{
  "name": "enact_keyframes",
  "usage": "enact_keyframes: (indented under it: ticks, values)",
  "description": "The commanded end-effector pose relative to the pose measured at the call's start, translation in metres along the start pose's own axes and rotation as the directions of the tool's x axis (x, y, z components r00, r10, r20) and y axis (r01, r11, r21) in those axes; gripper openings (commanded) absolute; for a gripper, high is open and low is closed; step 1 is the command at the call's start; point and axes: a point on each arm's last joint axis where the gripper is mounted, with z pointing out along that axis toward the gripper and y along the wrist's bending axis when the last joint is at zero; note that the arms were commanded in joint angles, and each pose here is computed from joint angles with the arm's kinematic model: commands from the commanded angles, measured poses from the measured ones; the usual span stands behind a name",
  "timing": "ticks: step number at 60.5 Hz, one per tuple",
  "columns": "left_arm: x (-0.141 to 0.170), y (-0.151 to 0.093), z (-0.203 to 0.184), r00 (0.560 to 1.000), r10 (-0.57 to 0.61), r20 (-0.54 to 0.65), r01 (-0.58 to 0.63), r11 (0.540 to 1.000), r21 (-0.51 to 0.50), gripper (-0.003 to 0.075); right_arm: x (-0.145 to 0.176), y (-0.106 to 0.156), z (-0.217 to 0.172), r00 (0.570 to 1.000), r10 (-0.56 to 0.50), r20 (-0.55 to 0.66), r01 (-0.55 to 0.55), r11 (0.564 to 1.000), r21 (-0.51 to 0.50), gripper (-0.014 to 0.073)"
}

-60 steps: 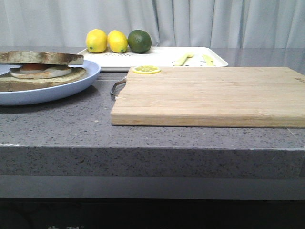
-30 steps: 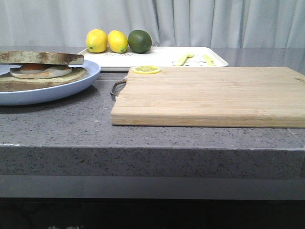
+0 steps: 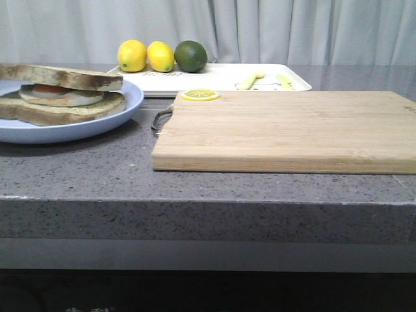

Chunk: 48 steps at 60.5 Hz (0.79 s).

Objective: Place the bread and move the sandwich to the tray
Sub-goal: 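Grasp the blue plate rim with the left gripper and lift it, then carry the plate with the left gripper and lower it onto the white tray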

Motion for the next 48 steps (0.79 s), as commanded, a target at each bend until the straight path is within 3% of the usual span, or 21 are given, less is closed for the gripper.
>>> enact_keyframes:
  ticks: [1,10,26,41,48]
  values:
    - [-0.023,-0.040,-0.028,0.989,0.016,0.145,-0.033,0.993,0.114,-0.0018,-0.013,-0.001,-0.005,0.995,-0.010,0.096,0.008,1.000,0.017,0.0382]
    - [-0.045,-0.073,-0.030,0.974,0.088,0.210,-0.122,0.981,0.151,-0.0018,-0.013,-0.001,-0.005,0.995,-0.010,0.096,0.008,1.000,0.017,0.0382]
    - [-0.096,-0.106,-0.005,0.966,0.027,0.257,-0.091,0.967,0.239,-0.0017,-0.013,-0.001,-0.005,0.995,-0.010,0.096,0.008,1.000,0.017,0.0382]
    - [-0.126,-0.110,0.040,0.967,-0.046,0.252,-0.030,0.957,0.288,-0.0014,-0.013,-0.001,-0.005,0.995,-0.010,0.096,0.008,1.000,0.017,0.0382]
    - [-0.132,-0.105,0.058,0.969,-0.081,0.233,0.008,0.954,0.299,0.0027,-0.013,-0.001,-0.005,0.995,-0.010,0.096,0.008,1.000,0.017,0.0382]
